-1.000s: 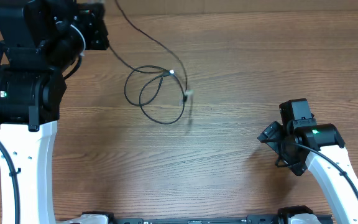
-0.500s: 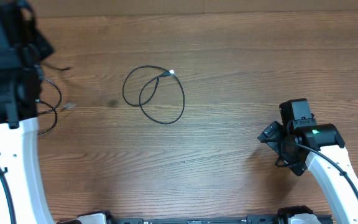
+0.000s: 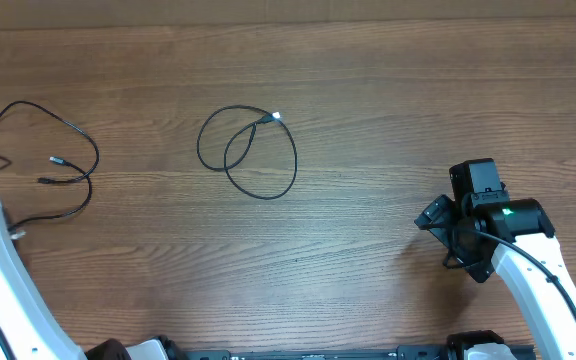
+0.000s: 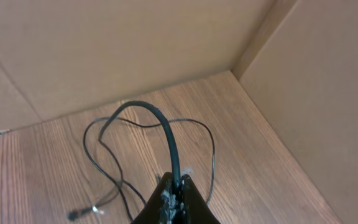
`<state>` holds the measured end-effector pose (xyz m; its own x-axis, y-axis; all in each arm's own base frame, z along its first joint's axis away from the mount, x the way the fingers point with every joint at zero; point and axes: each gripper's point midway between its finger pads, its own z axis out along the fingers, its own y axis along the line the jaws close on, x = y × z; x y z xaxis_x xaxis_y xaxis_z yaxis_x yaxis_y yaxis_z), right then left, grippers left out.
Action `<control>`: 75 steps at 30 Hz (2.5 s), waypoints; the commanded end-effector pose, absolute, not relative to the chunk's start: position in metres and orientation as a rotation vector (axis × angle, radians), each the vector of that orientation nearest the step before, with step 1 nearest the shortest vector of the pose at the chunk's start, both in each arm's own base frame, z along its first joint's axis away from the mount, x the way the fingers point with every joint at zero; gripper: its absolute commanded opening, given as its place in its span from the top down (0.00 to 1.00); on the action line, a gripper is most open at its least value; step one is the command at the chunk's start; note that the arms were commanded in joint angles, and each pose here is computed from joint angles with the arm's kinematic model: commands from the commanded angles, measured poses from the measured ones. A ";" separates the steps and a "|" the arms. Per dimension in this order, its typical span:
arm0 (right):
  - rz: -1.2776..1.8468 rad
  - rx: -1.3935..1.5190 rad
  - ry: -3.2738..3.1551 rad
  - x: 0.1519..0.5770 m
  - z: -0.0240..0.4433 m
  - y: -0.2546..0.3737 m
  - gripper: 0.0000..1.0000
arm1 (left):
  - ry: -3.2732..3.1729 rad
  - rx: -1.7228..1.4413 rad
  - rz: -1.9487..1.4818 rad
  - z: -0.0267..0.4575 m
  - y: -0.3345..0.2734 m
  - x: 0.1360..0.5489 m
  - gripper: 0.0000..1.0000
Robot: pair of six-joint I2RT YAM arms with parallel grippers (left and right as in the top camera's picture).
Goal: Untangle cables
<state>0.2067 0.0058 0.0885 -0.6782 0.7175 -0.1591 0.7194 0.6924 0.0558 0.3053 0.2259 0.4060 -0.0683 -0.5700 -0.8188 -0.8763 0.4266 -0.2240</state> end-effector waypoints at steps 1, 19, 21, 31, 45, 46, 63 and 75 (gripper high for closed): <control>-0.013 1.164 2.707 0.210 0.094 0.003 0.00 | 1.786 -1.288 0.423 0.388 0.234 0.317 0.96; -0.010 1.163 2.703 0.211 0.095 0.004 0.00 | 1.892 -1.329 0.437 0.340 0.253 0.348 0.01; -0.010 1.163 2.703 0.212 0.095 0.004 0.00 | 1.907 -1.320 0.399 0.338 0.249 0.351 0.00; -0.010 1.163 2.703 0.212 0.095 0.004 0.00 | 2.068 -1.136 -0.029 0.328 0.184 0.395 0.00; -0.006 1.163 2.705 0.212 0.095 0.004 0.00 | 2.491 -0.151 -0.275 0.266 -0.014 0.466 0.00; -0.006 1.163 2.705 0.212 0.095 0.004 0.00 | 2.523 -0.096 -0.277 0.255 -0.025 0.469 0.01; -0.006 1.162 2.705 0.212 0.095 0.004 0.00 | 2.925 0.136 -0.230 0.077 -0.106 0.475 0.02; -0.001 1.160 2.698 0.213 0.095 0.004 0.00 | 3.019 0.143 -0.053 0.030 -0.093 0.470 0.07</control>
